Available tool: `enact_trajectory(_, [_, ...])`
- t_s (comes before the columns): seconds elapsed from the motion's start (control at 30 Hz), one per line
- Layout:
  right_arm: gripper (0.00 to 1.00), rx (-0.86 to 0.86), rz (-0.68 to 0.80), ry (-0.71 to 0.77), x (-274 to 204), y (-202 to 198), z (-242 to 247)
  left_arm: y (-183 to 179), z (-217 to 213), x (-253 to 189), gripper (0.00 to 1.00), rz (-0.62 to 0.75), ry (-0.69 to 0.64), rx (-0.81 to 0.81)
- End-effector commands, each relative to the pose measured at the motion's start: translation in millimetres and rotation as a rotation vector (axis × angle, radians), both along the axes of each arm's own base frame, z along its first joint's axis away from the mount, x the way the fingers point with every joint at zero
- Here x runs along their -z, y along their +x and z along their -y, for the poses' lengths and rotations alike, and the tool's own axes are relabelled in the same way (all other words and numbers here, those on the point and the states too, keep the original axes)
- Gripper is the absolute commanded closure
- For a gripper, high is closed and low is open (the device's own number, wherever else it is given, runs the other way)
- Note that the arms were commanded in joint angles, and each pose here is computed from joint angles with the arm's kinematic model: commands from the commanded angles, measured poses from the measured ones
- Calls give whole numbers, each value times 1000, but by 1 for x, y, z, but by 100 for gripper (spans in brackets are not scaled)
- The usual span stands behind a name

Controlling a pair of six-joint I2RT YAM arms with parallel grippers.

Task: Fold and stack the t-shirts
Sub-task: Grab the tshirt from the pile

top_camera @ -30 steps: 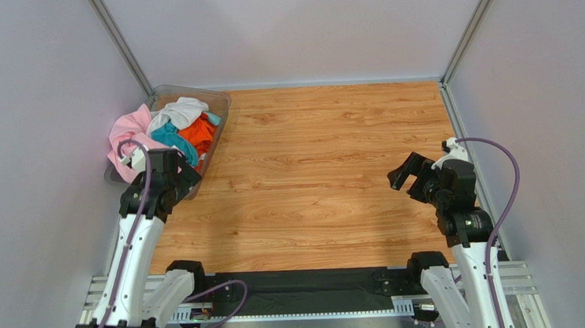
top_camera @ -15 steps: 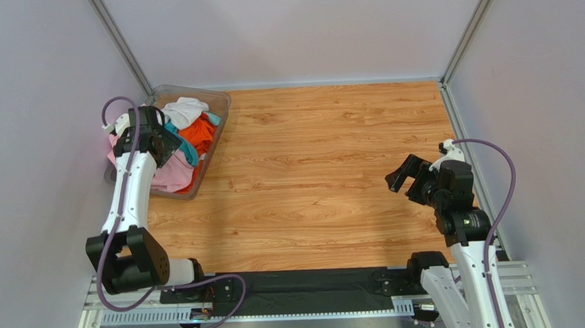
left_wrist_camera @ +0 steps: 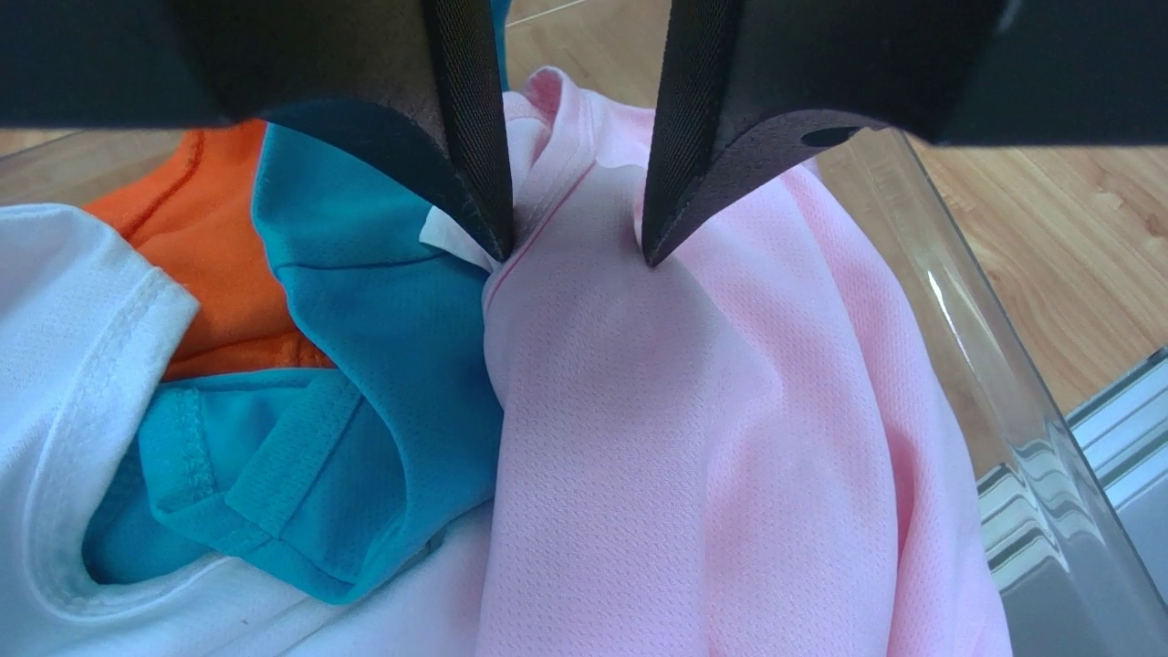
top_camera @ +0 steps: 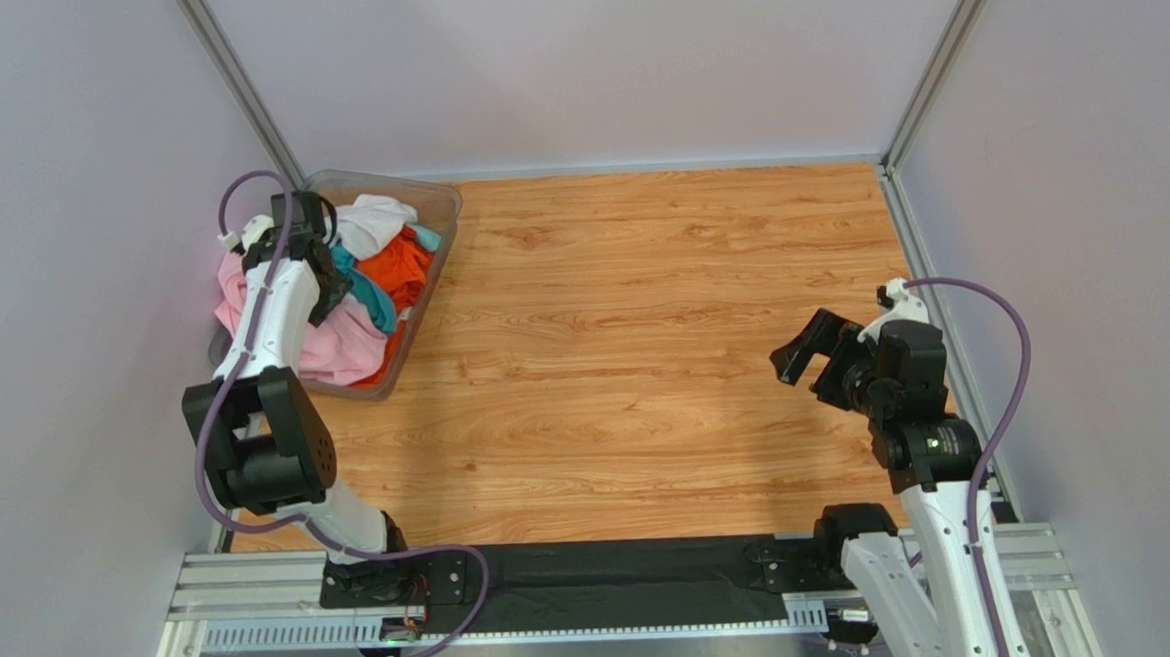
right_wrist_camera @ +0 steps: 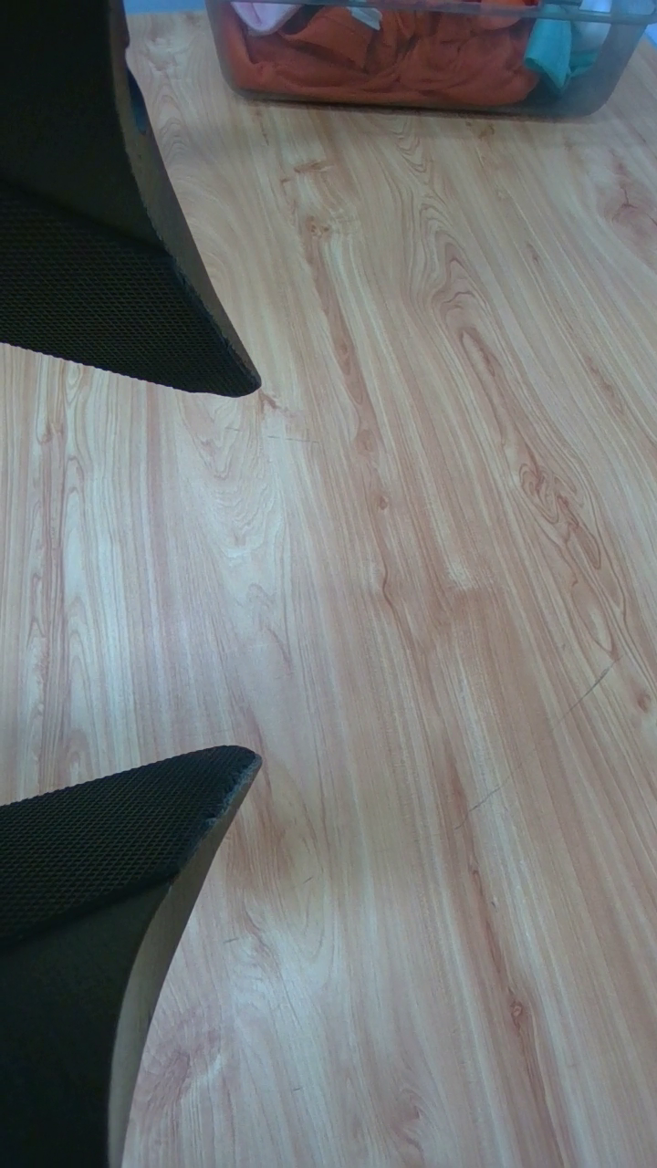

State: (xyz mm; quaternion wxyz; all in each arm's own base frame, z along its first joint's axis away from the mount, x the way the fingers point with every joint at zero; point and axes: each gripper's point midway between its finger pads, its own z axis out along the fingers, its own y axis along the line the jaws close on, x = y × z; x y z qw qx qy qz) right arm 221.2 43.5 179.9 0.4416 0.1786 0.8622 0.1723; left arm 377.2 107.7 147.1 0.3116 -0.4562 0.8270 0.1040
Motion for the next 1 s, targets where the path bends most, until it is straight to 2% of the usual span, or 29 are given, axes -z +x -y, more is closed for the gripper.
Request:
enact_trajectory(0.0, [0,-5,4,8,2,3,-1,0,-12,-6,53,23,31,-60])
enact_trajectory(0.07, [0,-9,0,9,2,3,-2,1,-13,-1,53,10,24,-57])
enact_trajectory(0.1, [0,-12,0,11,2,3,-2,2,-10,5,56,-3,1,-41])
enact_trajectory(0.13, [0,-15,-3,9,3,3,-3,3,-9,7,67,-7,-13,-38])
enact_trajectory(0.17, [0,-15,-5,9,3,3,-3,2,-8,10,72,-12,-25,-46])
enact_trajectory(0.23, [0,-16,-5,10,3,3,-3,-3,-6,12,90,-24,-32,-55])
enact_trajectory(0.3, [0,-15,-5,11,3,3,-3,-8,-6,9,100,-22,-35,-65])
enact_trajectory(0.53, [0,-15,-3,11,3,3,-3,-40,-3,-35,100,78,-15,-108])
enact_trajectory(0.73, [0,-1,-15,7,5,4,-1,-77,9,-109,100,302,-9,-106])
enact_trajectory(0.83, [0,0,-18,6,6,4,0,-94,23,-156,100,475,-29,-57])
enact_trajectory(0.97, [0,5,-30,5,9,3,0,-117,57,-247,100,816,-54,111])
